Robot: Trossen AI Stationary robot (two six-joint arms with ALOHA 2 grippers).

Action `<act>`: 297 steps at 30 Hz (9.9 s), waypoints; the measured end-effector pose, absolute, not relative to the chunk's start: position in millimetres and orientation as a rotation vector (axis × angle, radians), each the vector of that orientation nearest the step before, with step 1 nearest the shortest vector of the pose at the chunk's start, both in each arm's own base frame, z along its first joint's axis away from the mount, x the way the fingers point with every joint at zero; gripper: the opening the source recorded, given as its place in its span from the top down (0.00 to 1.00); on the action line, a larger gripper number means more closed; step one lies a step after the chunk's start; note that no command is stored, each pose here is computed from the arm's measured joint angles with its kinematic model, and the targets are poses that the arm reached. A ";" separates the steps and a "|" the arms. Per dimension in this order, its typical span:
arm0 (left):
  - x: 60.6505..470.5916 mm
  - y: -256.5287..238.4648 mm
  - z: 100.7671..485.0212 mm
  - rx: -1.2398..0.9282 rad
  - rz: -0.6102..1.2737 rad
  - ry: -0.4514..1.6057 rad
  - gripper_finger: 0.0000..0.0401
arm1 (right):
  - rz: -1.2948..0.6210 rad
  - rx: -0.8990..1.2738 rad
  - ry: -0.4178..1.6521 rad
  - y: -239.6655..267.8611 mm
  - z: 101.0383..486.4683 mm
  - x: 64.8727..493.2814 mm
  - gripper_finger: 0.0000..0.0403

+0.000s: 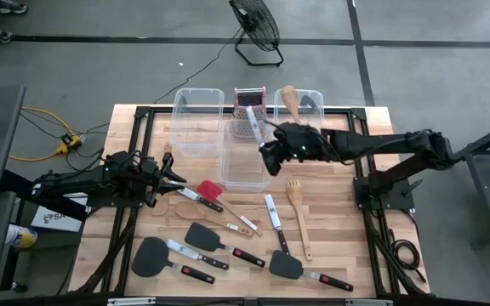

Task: Pick & Place Kitchen Items
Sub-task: Put the black table knife into the middle transparent bin

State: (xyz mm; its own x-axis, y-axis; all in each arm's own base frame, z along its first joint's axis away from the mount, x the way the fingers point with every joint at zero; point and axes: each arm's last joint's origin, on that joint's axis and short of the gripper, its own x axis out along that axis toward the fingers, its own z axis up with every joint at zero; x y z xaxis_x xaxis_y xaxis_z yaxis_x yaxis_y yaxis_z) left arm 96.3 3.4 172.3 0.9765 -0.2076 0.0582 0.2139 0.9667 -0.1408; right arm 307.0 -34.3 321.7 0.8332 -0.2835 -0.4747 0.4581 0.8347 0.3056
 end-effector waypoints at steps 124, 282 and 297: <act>96.3 3.4 172.3 -0.147 -0.213 -0.043 0.78 | -0.310 0.569 0.595 -93.1 301.1 297.8 0.53; 96.3 3.4 172.2 -0.147 -0.213 -0.043 0.78 | -0.491 0.463 1.334 162.7 133.3 300.1 0.27; 96.3 3.4 172.3 -0.147 -0.213 -0.043 0.78 | -0.429 0.408 1.367 163.0 132.8 299.4 0.31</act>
